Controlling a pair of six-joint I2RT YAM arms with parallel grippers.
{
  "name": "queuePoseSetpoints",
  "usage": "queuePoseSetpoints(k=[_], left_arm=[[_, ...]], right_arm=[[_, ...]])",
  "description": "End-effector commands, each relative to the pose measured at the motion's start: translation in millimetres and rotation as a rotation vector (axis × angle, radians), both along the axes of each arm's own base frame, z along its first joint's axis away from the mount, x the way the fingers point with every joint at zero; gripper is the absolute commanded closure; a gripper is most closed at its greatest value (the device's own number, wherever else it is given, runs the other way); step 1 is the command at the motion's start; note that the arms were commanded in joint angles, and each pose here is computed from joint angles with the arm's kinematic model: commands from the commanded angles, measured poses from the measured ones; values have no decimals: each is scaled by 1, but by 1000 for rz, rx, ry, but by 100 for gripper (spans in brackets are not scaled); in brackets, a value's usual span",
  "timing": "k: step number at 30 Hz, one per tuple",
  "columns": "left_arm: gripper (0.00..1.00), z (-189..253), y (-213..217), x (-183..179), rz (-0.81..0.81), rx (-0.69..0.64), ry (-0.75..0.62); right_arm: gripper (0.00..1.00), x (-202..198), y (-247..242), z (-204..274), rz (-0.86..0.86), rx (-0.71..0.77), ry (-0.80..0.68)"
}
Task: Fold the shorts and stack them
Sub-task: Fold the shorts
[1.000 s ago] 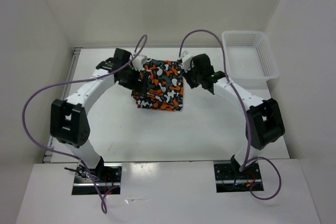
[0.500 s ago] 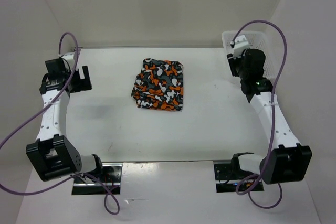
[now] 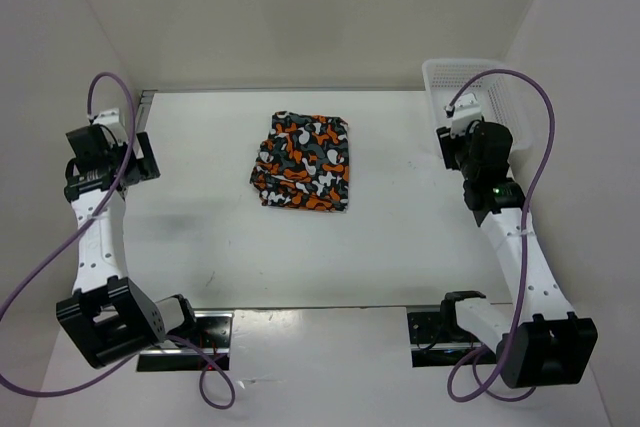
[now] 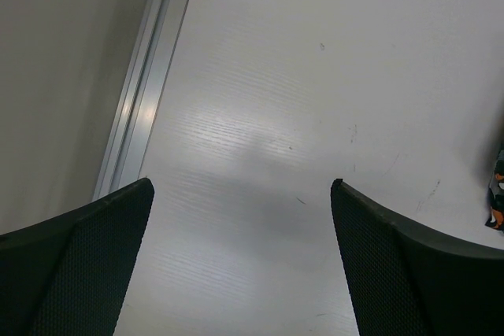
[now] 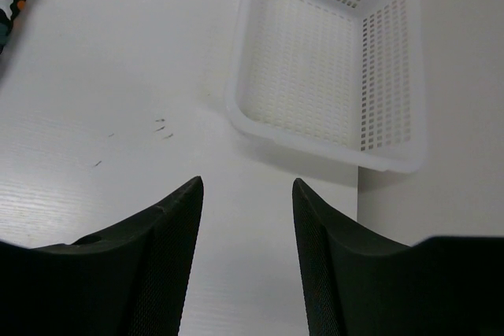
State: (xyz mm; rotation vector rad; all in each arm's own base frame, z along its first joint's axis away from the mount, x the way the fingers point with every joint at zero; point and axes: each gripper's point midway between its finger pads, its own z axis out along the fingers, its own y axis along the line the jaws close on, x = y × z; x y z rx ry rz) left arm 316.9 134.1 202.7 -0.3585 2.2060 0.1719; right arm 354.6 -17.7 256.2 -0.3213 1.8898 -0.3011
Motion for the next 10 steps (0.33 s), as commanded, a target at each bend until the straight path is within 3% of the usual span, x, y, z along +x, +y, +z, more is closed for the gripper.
queuePoseSetpoints(k=[1, 10], left_arm=[[0, 14, 4, 1, 10, 39, -59], [0, 16, -1, -1, -7, 32, -72]], right_arm=[[45, -4, 2, 14, 8, 19, -65], [42, -7, 5, 9, 27, 25, -46]])
